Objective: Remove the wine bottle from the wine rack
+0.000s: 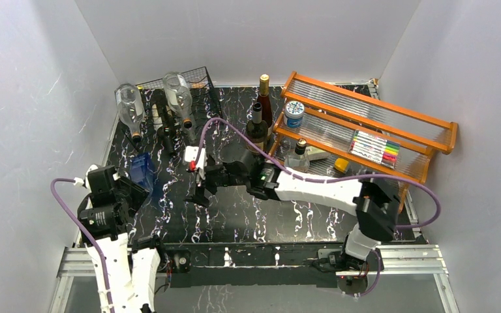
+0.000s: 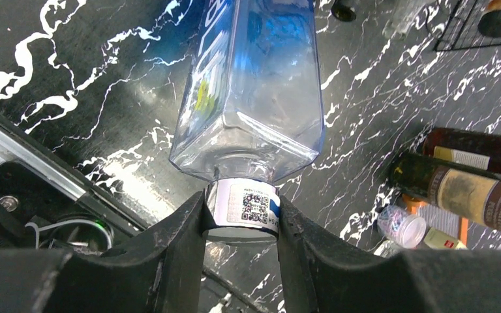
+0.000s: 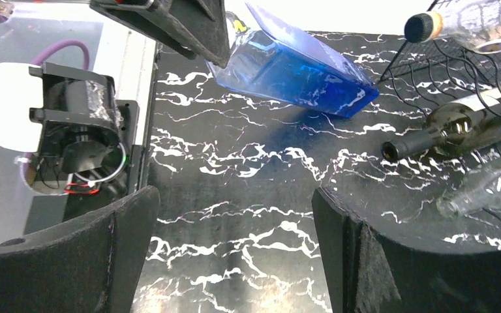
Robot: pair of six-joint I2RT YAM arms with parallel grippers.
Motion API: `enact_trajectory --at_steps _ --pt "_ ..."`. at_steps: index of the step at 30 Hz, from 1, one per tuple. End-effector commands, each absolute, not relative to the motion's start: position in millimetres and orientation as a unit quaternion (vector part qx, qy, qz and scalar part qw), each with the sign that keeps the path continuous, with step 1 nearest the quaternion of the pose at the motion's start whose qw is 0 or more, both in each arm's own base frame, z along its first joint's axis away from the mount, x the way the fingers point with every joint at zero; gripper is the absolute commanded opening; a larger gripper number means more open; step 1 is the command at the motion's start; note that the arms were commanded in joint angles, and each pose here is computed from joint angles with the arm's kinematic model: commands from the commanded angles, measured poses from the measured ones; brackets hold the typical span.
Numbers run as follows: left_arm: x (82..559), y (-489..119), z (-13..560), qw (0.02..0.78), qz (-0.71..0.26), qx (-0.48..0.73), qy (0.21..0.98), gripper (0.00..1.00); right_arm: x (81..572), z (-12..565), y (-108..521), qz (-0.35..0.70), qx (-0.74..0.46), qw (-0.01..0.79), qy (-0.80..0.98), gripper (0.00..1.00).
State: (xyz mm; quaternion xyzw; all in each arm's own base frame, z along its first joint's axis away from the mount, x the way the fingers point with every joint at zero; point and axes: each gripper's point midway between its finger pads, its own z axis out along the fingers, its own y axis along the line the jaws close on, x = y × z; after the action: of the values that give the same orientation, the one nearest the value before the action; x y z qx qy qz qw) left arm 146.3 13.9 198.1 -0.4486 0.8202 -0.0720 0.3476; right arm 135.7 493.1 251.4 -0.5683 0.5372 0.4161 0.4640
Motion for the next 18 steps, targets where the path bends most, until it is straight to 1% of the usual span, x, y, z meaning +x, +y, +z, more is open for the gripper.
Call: enact_trajectory --at_steps 1,4,6,11,18 --pt "142 -1 215 0.34 -0.099 -0.41 0.841 0.0 138 294 525 0.447 -0.563 0.533 0.446 0.98" --pt "137 -4 219 0.333 -0.099 -0.394 0.851 0.0 139 297 537 0.457 -0.56 0.549 0.42 0.98" --pt "133 -4 221 0.327 -0.094 -0.384 0.858 0.0 142 279 549 0.456 -0.562 0.552 0.414 0.98" --pt "124 -9 227 0.314 -0.094 -0.367 0.871 0.0 147 272 568 0.452 -0.564 0.585 0.369 0.98" --pt "118 -16 228 0.303 -0.107 -0.361 0.875 0.0 146 255 593 0.439 -0.585 0.597 0.329 0.98"
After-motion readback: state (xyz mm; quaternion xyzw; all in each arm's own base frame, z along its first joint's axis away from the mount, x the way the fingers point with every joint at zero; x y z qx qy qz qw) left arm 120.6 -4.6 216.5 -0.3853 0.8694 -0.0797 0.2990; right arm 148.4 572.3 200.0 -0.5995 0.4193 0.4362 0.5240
